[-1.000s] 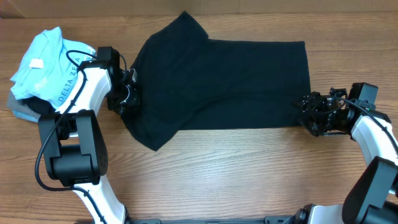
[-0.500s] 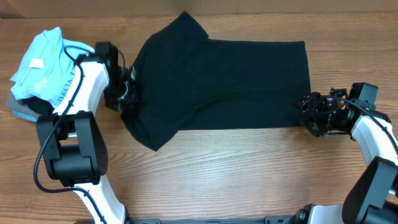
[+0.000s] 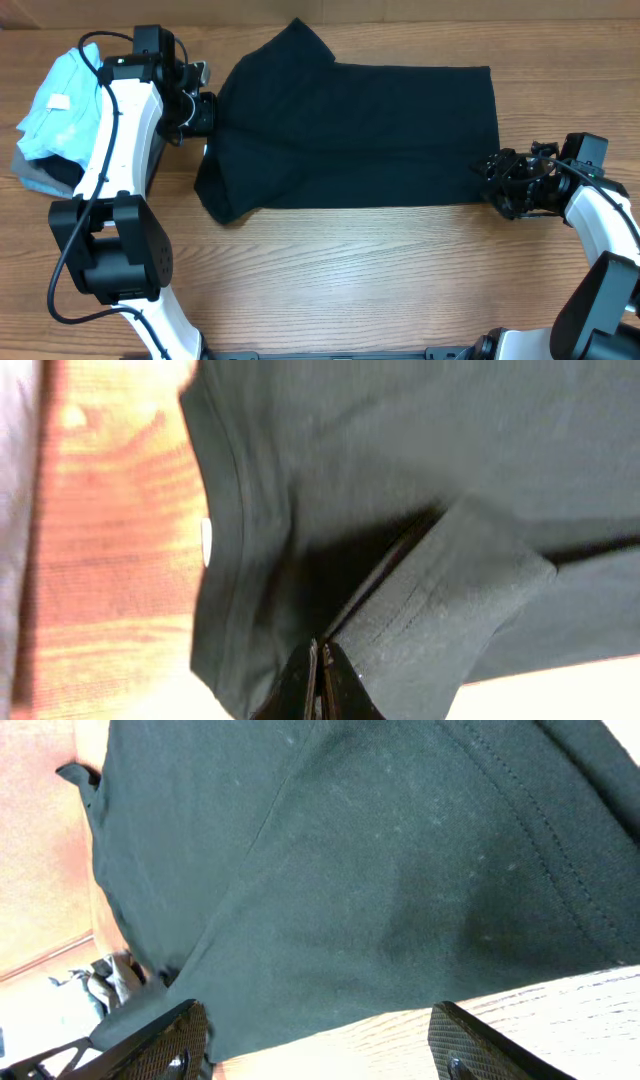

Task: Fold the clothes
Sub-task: 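Pull the left shoulder edge up and left with the left gripper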

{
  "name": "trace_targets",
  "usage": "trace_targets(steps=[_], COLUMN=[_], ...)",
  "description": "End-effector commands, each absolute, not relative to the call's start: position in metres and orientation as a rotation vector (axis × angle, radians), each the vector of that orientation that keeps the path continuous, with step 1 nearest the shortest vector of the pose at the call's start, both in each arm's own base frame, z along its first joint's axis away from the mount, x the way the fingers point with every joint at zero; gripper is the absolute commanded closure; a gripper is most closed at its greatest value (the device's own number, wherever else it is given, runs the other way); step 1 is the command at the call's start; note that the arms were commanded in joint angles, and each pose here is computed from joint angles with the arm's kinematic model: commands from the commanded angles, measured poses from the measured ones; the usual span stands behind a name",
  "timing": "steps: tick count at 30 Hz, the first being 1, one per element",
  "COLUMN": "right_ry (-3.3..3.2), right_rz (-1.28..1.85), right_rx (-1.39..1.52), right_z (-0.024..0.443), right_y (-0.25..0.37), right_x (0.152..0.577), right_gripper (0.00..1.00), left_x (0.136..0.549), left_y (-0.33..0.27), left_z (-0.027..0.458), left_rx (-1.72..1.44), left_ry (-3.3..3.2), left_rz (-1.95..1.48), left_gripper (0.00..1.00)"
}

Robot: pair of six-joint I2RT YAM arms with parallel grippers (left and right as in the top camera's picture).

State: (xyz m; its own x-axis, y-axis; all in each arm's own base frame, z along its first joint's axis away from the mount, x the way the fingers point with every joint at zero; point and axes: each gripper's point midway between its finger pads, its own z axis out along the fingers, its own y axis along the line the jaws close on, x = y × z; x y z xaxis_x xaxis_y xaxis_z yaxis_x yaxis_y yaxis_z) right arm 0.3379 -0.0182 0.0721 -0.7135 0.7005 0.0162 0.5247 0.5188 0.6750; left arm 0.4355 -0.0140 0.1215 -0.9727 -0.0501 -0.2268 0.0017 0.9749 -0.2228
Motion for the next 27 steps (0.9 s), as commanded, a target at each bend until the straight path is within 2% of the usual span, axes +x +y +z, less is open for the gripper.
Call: trace_targets(steps=[1,18,27], right_ry=[2.479,2.48,2.484], right_rz=[0.955,0.951,0.948], right_rx=[0.985,0.986,0.99], right_z=[0.084,0.084,0.083], right_y=[-0.021,-0.021,-0.022], right_x=[0.346,0.345,0.345], right_gripper=[0.25,0.25,0.25], left_x=[0.451,0.508,0.519], left_y=[-0.014,0.0,0.0], left_z=[0.141,0.166,0.173], left_rx=[0.014,0.026,0.026], left_ry=[2.798,2.549,2.498], left_rz=[-0.312,-0.188,-0.183], left_gripper=[0.96,0.96,0.96])
